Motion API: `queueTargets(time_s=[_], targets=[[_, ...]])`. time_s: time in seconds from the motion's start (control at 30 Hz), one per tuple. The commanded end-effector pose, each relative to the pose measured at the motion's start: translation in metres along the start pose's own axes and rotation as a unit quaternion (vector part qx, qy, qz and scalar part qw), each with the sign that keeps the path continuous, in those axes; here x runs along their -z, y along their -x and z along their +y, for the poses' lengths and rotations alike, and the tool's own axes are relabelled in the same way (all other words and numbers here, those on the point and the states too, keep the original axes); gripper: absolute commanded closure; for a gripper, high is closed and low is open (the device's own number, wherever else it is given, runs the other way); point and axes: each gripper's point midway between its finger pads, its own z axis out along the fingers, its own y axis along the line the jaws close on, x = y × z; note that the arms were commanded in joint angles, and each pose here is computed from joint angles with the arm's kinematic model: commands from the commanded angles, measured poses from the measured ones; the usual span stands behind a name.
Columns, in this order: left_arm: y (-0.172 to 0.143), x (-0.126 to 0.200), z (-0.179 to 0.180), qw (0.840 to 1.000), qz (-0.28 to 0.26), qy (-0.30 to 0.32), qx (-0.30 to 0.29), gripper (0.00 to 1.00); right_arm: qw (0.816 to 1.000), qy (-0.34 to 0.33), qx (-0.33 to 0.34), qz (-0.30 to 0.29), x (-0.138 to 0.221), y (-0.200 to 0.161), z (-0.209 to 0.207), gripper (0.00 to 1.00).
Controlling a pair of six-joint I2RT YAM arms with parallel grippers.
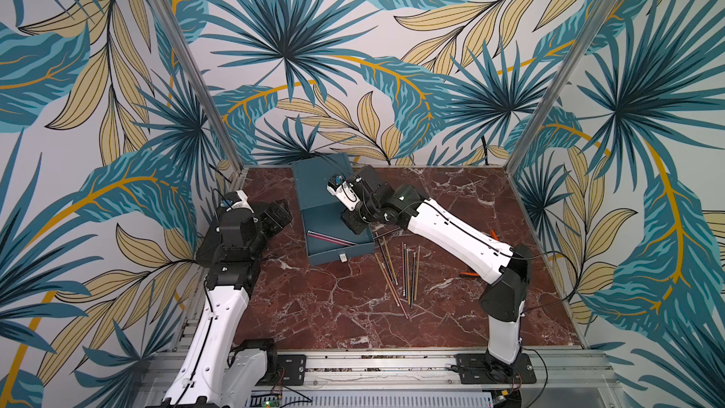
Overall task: Please place the pencils in the drawer according to their color
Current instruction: Place the pencil in the drawer, then pick up the pencil from the center of the board.
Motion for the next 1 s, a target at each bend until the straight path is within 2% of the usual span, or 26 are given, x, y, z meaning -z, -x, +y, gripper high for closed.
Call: queueTargets(time_s=[0.0, 0.23, 0.43, 0.7, 0.97], targets=[[0.007, 0.005, 0.004, 1.0, -0.013, 0.005, -0.004, 0.0, 0.998, -0.035, -0.043, -0.029, 0.03, 0.014, -0.012, 0.69], [0.007, 0.004, 0.002, 1.0, -0.013, 0.003, -0.003, 0.0, 0.984, -0.128, -0.114, -0.042, 0.065, 0.002, -0.047, 0.67], [0.007, 0.003, 0.004, 1.0, -0.014, 0.005, -0.004, 0.0, 0.964, -0.184, -0.191, -0.013, 0.08, -0.044, -0.073, 0.66], [0.005, 0.0, 0.006, 1.0, -0.011, 0.008, -0.003, 0.0, 0.94, -0.195, -0.271, 0.066, 0.062, -0.125, -0.072, 0.66], [0.002, -0.001, 0.009, 1.0, -0.007, 0.012, -0.002, 0.0, 0.904, -0.198, -0.342, 0.165, 0.025, -0.199, -0.074, 0.67]])
